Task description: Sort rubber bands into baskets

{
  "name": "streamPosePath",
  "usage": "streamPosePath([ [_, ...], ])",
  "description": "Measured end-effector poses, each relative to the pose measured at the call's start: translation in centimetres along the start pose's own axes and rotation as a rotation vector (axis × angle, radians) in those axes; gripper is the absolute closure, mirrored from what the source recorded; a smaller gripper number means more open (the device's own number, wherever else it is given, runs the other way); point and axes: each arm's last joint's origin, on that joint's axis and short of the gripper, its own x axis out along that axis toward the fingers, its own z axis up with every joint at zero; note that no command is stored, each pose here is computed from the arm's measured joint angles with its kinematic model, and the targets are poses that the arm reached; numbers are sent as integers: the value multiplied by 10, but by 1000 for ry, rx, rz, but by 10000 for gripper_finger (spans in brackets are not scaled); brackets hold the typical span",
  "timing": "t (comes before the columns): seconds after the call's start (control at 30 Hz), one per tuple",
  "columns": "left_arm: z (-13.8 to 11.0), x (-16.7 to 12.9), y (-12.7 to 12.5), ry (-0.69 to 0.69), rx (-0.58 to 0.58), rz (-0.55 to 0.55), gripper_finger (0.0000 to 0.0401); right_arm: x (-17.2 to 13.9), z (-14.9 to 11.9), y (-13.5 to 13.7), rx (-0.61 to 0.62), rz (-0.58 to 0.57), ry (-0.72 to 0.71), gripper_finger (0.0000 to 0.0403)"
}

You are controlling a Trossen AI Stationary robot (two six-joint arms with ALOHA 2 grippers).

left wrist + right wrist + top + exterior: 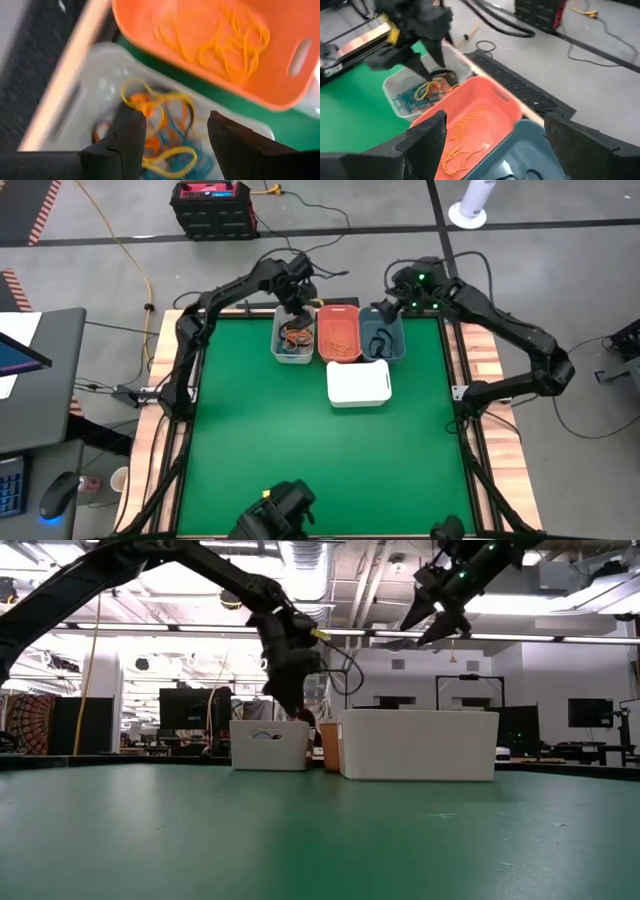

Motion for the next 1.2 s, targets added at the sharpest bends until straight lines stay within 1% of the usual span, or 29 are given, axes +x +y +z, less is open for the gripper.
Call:
streamPosePath([
  [0.13,-8,7,6,56,40,54,200,5,-8,7,-16,24,25,55],
  [0.27,-7,15,9,54,142,147,200,9,-14,12,-25,37,50,72],
  [0.37,-10,20,10,71,246,149,200,12,-19,16,-33,51,62,80],
  [0.43,-14,25,11,90,322,131,200,13,-21,18,-39,59,62,82],
  [0.53,-20,34,16,102,395,123,200,13,-20,23,-50,74,55,83],
  [0.67,-24,44,20,105,432,143,200,13,-21,29,-61,91,54,83],
  [0.8,-23,51,21,62,479,160,200,13,-21,31,-66,99,51,83],
  [0.97,-22,55,21,27,549,145,200,13,-20,31,-64,100,42,83],
  [1.03,-23,57,21,34,559,139,200,13,-20,31,-63,100,42,83],
  [1.2,-20,60,24,0,563,157,200,13,-20,32,-40,103,44,83],
])
